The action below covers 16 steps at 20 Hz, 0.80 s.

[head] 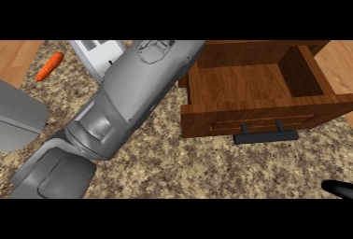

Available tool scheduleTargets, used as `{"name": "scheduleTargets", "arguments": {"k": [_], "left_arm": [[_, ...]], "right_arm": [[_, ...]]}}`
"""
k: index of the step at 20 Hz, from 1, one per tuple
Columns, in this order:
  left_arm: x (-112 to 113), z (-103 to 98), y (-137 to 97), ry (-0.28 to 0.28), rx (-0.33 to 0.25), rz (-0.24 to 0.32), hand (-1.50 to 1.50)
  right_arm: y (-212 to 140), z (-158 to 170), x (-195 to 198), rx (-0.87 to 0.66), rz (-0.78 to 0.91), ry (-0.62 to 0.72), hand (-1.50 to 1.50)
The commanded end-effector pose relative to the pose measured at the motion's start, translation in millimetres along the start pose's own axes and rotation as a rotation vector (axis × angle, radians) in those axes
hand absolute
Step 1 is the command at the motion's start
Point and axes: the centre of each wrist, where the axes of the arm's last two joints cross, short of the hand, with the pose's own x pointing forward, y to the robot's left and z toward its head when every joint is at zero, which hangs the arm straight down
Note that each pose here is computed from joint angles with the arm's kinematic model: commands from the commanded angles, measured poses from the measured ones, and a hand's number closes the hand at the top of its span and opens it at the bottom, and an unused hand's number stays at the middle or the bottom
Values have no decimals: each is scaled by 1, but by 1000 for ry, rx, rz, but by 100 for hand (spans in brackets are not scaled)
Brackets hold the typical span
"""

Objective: Pick up the can, place it into the drawer and close the drawer

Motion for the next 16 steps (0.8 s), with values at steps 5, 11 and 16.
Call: {"name": "scheduleTargets", "arguments": {"k": [5, 11, 16], "left_arm": [[0, -5, -1, 6, 124, -27, -150], [-6, -6, -2, -18, 182, -51, -150], [-9, -6, 1, -10, 193, 3, -150]], "right_arm": [[5, -8, 5, 23, 7, -17, -150], [7, -23, 8, 32, 46, -59, -150], [14, -20, 13, 114, 138, -105, -150]]}}
